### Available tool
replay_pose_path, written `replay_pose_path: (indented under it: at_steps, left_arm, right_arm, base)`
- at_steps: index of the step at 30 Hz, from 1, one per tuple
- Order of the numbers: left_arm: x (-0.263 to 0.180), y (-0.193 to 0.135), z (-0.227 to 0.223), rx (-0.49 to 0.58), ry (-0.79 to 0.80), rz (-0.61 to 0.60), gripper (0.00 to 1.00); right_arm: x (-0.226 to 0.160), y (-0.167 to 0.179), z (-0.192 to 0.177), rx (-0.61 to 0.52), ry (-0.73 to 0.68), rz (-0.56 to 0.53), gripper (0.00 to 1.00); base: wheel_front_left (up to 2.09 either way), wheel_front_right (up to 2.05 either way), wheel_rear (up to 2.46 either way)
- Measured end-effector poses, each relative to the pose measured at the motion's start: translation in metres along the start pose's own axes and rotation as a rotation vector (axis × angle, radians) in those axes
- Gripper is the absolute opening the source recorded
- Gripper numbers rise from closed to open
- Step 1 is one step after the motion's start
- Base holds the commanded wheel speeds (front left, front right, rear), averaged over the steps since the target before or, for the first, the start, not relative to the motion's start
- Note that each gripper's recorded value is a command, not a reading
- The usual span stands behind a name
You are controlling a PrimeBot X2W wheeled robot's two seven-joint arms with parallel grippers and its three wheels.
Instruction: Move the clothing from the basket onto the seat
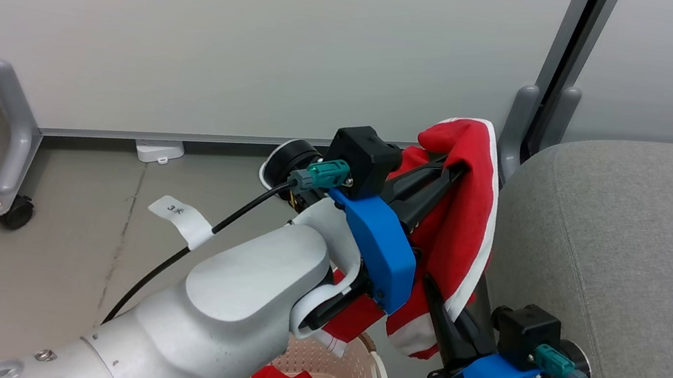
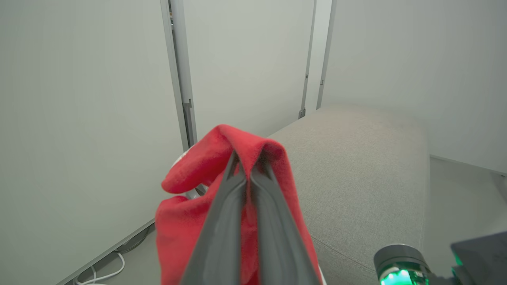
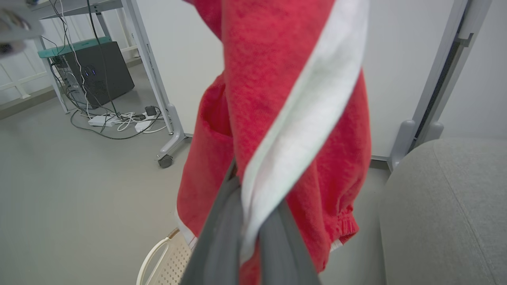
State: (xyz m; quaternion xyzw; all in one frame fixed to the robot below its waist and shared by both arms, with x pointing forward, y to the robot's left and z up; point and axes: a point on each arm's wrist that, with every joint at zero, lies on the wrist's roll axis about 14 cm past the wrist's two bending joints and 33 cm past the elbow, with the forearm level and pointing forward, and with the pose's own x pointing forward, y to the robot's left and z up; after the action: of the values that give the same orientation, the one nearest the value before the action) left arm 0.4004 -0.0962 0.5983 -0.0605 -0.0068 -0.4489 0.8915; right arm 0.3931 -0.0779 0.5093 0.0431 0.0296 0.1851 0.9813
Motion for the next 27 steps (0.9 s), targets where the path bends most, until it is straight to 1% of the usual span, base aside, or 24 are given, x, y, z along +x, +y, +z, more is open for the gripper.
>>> replay_pose_path:
  at_steps: [13, 14, 15, 16, 17, 18, 19, 20, 27]
  left_arm:
    - [0.0025, -0.0028, -0.0023, 0.002, 0.007, -0.005, 0.0]
    - [0.0027, -0.0026, -0.0021, 0.001, 0.006, -0.005, 0.17]
    - [0.0029, -0.0024, -0.0024, 0.001, 0.008, -0.005, 0.38]
    - [0.0029, -0.0024, -0.0027, 0.003, 0.009, -0.005, 0.49]
    - [0.0029, -0.0024, -0.0033, 0.004, 0.011, -0.005, 0.78]
    - [0.0028, -0.002, -0.0039, 0.005, 0.013, -0.004, 0.87]
    - [0.0027, -0.0019, -0.0045, 0.006, 0.014, -0.003, 0.93]
    - [0.0027, -0.0013, -0.0047, 0.008, 0.015, -0.001, 1.0]
    - [0.002, 0.0019, -0.0069, 0.008, 0.02, 0.011, 1.0]
  right_arm:
    - [-0.003, -0.0057, 0.0018, -0.025, -0.001, -0.017, 0.0]
    - [-0.003, -0.0057, 0.0022, -0.025, -0.002, -0.017, 0.0]
    - [-0.0031, -0.0058, 0.0025, -0.025, -0.002, -0.018, 0.0]
    - [-0.0031, -0.0059, 0.0024, -0.025, -0.001, -0.018, 0.0]
    - [-0.0031, -0.0061, 0.0025, -0.025, -0.001, -0.019, 0.0]
    - [-0.0031, -0.0061, 0.0027, -0.025, -0.001, -0.019, 0.0]
    - [-0.0031, -0.0061, 0.0029, -0.025, -0.002, -0.019, 0.0]
    - [-0.0031, -0.0061, 0.003, -0.025, -0.002, -0.019, 0.0]
    - [-0.0028, -0.0057, 0.0029, -0.025, -0.001, -0.018, 0.0]
  base:
    - [0.0, 0.0, 0.0]
    - [0.0, 0.0, 0.0]
    - [0.0, 0.0, 0.0]
    - [0.0, 0.0, 0.0]
    - [0.0, 0.0, 0.0]
    - [0.0, 0.0, 0.0]
    - [0.0, 0.0, 0.0]
    - [0.0, 0.0, 0.0]
    - [0.0, 0.0, 0.0]
